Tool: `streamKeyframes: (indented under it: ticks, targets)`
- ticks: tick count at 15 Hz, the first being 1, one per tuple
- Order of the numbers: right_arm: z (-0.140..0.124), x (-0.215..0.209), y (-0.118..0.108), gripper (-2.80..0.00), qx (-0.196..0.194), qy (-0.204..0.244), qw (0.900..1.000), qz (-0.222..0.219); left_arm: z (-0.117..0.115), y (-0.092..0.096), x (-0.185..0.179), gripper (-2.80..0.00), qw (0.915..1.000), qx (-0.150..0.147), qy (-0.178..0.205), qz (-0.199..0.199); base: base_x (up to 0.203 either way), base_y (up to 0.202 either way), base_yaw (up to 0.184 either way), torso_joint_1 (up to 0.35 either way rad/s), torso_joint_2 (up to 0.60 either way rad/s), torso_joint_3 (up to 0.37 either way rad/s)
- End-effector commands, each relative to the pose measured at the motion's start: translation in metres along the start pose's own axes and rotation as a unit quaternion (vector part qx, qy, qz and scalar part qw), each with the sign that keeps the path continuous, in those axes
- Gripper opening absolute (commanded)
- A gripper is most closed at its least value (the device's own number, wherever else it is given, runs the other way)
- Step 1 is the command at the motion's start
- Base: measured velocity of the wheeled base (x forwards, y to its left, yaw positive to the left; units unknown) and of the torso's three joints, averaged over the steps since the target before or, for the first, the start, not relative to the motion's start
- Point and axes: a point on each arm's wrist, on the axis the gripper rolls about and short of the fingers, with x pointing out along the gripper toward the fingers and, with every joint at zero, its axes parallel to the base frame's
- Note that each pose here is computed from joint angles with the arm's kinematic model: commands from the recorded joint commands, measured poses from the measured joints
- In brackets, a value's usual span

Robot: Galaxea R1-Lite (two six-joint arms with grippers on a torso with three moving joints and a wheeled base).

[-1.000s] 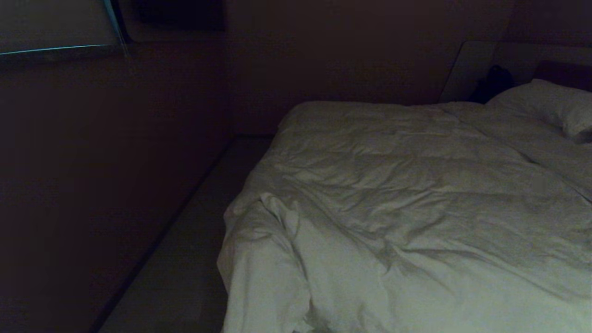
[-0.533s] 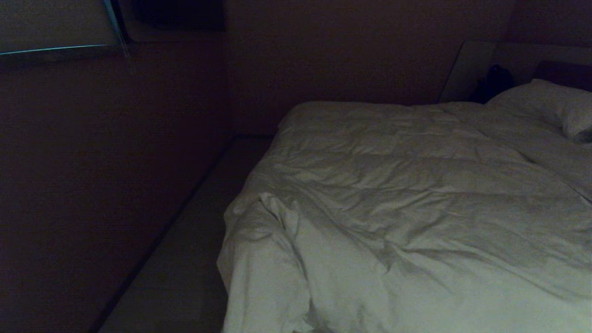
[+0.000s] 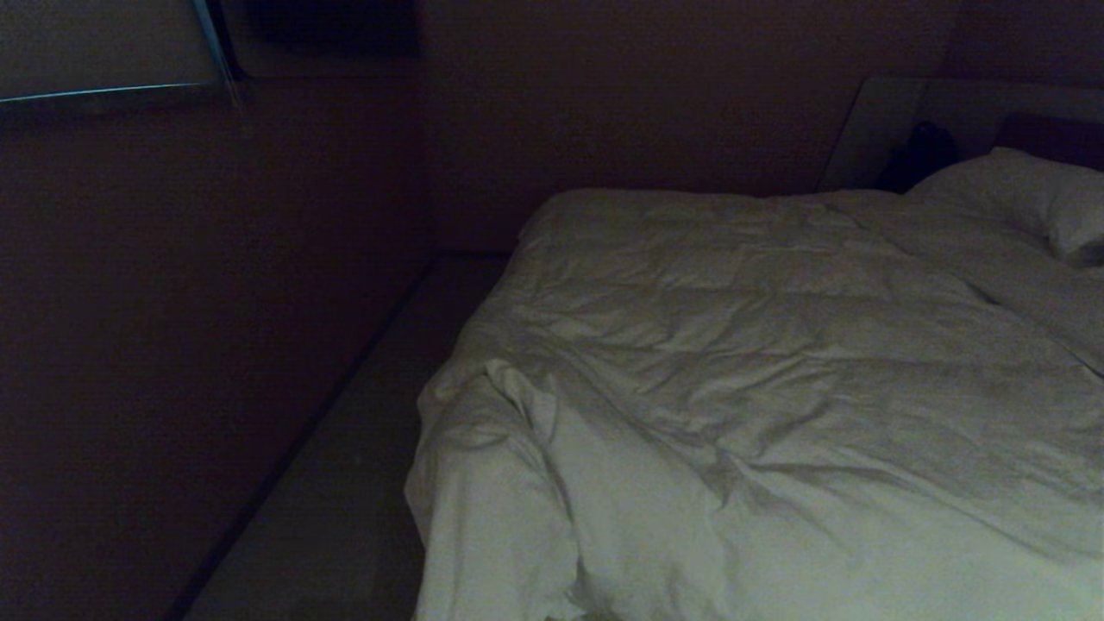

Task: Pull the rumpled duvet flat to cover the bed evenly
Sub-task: Flatten the corners of the folded blanket

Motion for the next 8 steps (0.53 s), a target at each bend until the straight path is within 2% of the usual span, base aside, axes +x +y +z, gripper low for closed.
streamKeyframes:
  ticks: [1, 3, 4, 5, 7, 8]
  targets:
    - [0.000, 0.000, 0.000, -2.80, 0.000, 0.000, 1.000, 0.000, 0.011, 0.000, -0.003, -2.80, 0.9996, -0.002, -0.027, -0.003, 0.000, 0.000, 0.000, 0.000, 0.00, 0.000]
    - [0.000, 0.000, 0.000, -2.80, 0.000, 0.000, 1.000, 0.000, 0.031, 0.000, -0.010, -2.80, 0.9982, -0.003, -0.059, -0.006, 0.000, 0.000, 0.000, 0.000, 0.00, 0.000]
    - [0.000, 0.000, 0.000, -2.80, 0.000, 0.000, 1.000, 0.000, 0.034, 0.000, -0.012, -2.80, 0.9984, -0.003, -0.055, -0.009, 0.000, 0.000, 0.000, 0.000, 0.00, 0.000]
    - [0.000, 0.000, 0.000, -2.80, 0.000, 0.000, 1.000, 0.000, 0.037, 0.000, -0.014, -2.80, 0.9988, -0.010, -0.044, -0.016, 0.000, 0.000, 0.000, 0.000, 0.00, 0.000]
    - [0.000, 0.000, 0.000, -2.80, 0.000, 0.000, 1.000, 0.000, 0.044, -0.001, -0.021, -2.80, 0.9979, -0.053, -0.011, -0.036, 0.000, 0.000, 0.000, 0.000, 0.00, 0.000]
    - [0.000, 0.000, 0.000, -2.80, 0.000, 0.000, 1.000, 0.000, 0.045, -0.002, -0.024, -2.80, 0.9947, -0.084, 0.033, -0.049, 0.000, 0.000, 0.000, 0.000, 0.00, 0.000]
